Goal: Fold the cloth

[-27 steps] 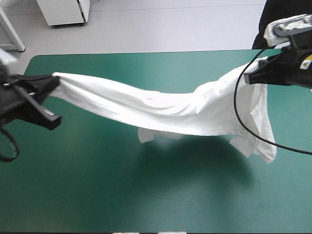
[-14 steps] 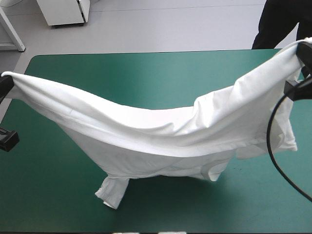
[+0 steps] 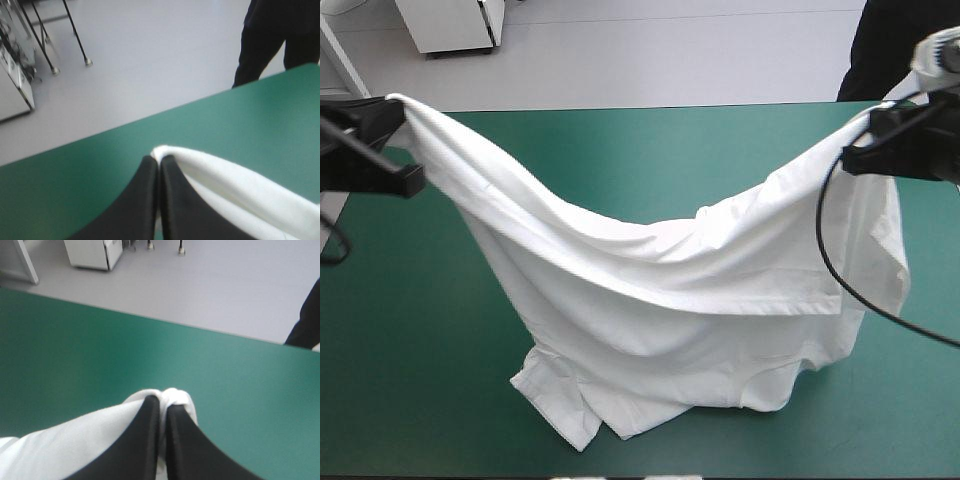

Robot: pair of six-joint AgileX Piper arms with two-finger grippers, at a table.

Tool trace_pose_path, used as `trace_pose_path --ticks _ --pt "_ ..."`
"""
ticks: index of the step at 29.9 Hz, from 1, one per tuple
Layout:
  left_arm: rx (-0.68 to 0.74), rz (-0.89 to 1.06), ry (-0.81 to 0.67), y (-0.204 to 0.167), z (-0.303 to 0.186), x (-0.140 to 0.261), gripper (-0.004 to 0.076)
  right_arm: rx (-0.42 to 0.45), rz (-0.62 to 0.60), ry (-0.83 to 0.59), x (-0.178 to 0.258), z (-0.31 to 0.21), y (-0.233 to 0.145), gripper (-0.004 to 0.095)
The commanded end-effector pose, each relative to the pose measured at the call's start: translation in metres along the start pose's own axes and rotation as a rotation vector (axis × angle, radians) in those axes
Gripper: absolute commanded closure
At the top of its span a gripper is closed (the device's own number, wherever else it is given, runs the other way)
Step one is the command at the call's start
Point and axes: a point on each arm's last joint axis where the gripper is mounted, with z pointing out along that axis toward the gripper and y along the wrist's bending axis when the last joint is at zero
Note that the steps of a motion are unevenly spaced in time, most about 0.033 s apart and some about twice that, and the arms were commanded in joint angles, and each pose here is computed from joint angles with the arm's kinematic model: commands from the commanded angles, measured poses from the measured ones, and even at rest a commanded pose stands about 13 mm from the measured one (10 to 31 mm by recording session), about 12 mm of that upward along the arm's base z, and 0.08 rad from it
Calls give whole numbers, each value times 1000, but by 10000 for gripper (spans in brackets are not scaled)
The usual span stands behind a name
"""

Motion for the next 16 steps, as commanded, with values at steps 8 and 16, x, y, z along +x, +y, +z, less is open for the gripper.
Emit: trace_pose_path --ticks 8,16 --pt "69 -69 410 19 188 41 746 -29 -19 318 22 180 -25 925" --pt "115 -94 576 23 291 89 746 -103 12 484 68 300 -34 924"
